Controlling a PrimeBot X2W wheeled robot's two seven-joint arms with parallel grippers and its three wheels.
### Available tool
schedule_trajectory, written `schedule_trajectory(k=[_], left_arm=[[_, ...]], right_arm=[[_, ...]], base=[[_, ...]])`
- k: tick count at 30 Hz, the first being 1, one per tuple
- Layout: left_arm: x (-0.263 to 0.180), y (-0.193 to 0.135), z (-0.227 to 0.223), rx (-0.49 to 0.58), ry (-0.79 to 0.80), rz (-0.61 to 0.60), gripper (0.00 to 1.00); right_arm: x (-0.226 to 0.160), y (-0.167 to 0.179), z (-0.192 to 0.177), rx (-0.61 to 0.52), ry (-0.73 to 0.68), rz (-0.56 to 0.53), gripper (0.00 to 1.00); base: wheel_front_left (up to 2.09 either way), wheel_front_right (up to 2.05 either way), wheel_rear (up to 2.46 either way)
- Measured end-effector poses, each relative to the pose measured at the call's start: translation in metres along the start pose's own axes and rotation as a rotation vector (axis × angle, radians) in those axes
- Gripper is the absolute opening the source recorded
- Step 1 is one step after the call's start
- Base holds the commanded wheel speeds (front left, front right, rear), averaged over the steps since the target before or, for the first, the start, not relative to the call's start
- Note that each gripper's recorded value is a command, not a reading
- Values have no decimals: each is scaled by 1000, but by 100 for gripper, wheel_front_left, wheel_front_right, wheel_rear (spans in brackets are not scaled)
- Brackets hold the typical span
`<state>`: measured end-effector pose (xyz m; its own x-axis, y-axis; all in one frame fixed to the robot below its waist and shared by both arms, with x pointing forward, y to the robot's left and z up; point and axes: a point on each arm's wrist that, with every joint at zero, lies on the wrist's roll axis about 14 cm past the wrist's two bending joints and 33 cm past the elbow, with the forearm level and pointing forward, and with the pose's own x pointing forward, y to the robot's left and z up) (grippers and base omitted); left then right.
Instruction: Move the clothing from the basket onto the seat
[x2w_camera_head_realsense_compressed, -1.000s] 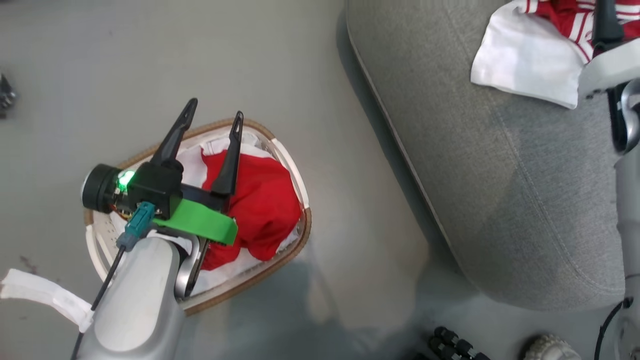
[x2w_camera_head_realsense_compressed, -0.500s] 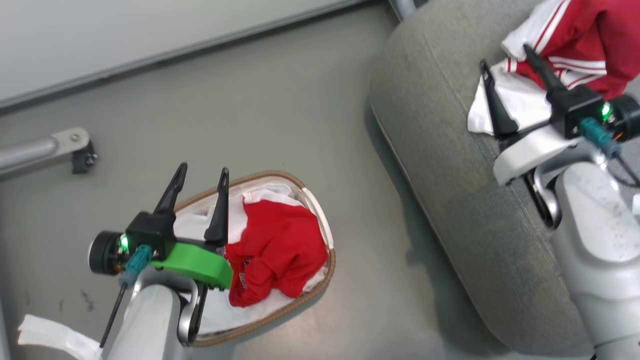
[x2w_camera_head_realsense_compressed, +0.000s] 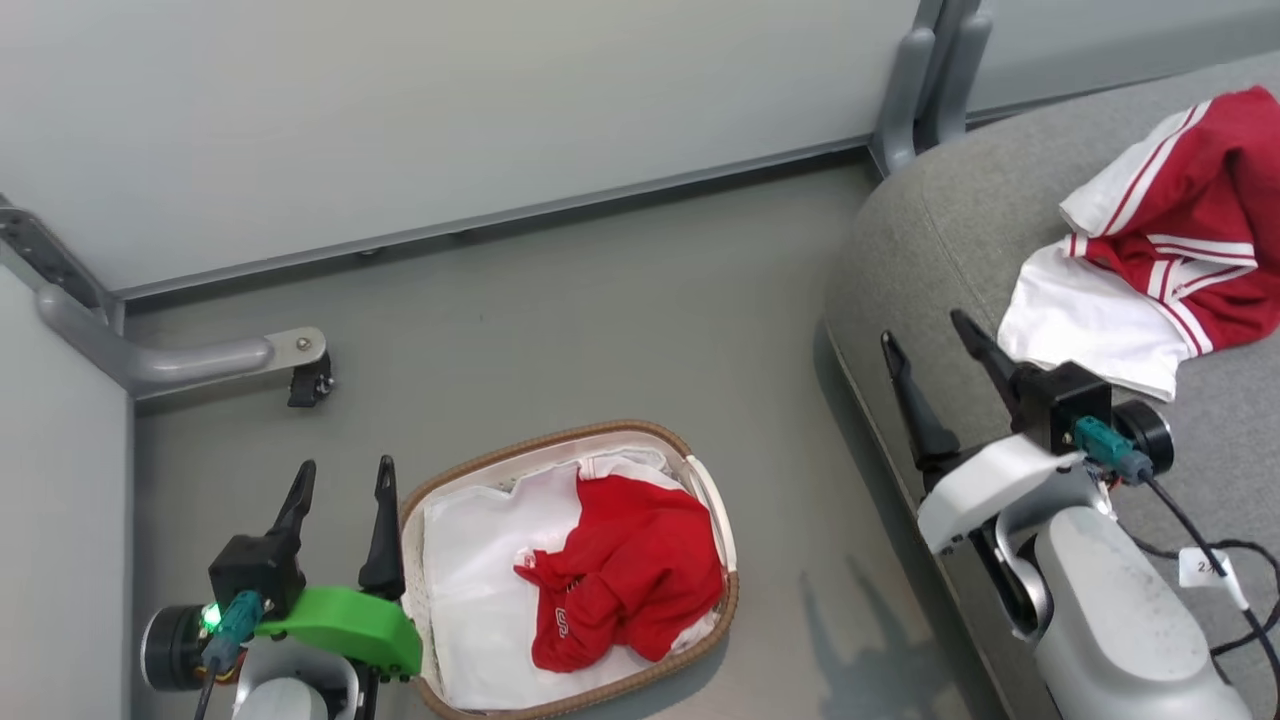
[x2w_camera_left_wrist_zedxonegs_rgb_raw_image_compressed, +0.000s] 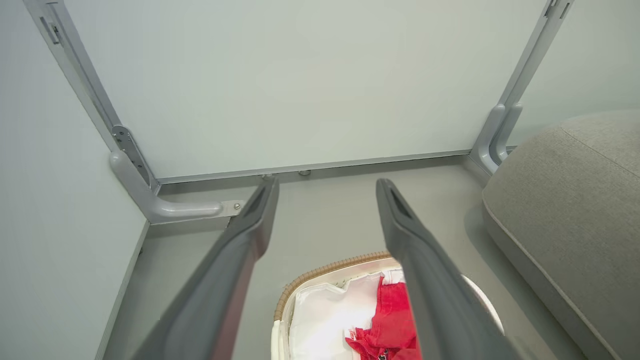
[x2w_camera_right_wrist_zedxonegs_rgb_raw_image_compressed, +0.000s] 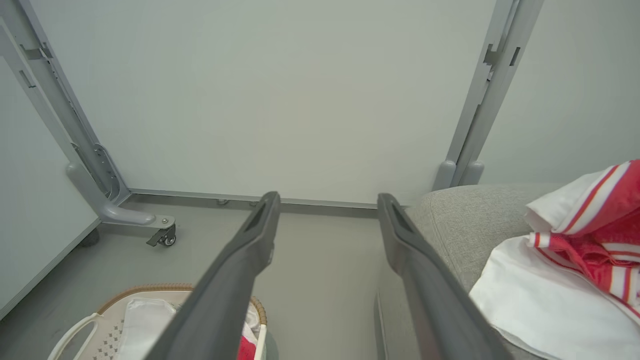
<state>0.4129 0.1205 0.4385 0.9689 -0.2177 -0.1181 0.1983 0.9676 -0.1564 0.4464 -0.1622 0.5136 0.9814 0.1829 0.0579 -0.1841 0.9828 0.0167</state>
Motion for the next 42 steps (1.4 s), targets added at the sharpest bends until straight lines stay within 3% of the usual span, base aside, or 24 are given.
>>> schedule_trajectory(k=[11, 24, 29, 42], left_arm=[[-54, 36, -4, -5, 3, 150, 100], [-71, 37, -21, -20, 46, 176, 100], [-67, 22, -30, -23, 77, 125, 100], [0, -40, -48, -50, 145, -113, 100]], right_arm=[[-33, 36, -18, 79, 43, 37, 100], [-44, 43, -27, 97, 68, 40, 100], [-42, 46, -29, 98, 71, 47, 100], [7, 38, -10, 90, -7, 56, 100]], base=[[0, 0, 0], [0, 0, 0], [0, 0, 0], [0, 0, 0]])
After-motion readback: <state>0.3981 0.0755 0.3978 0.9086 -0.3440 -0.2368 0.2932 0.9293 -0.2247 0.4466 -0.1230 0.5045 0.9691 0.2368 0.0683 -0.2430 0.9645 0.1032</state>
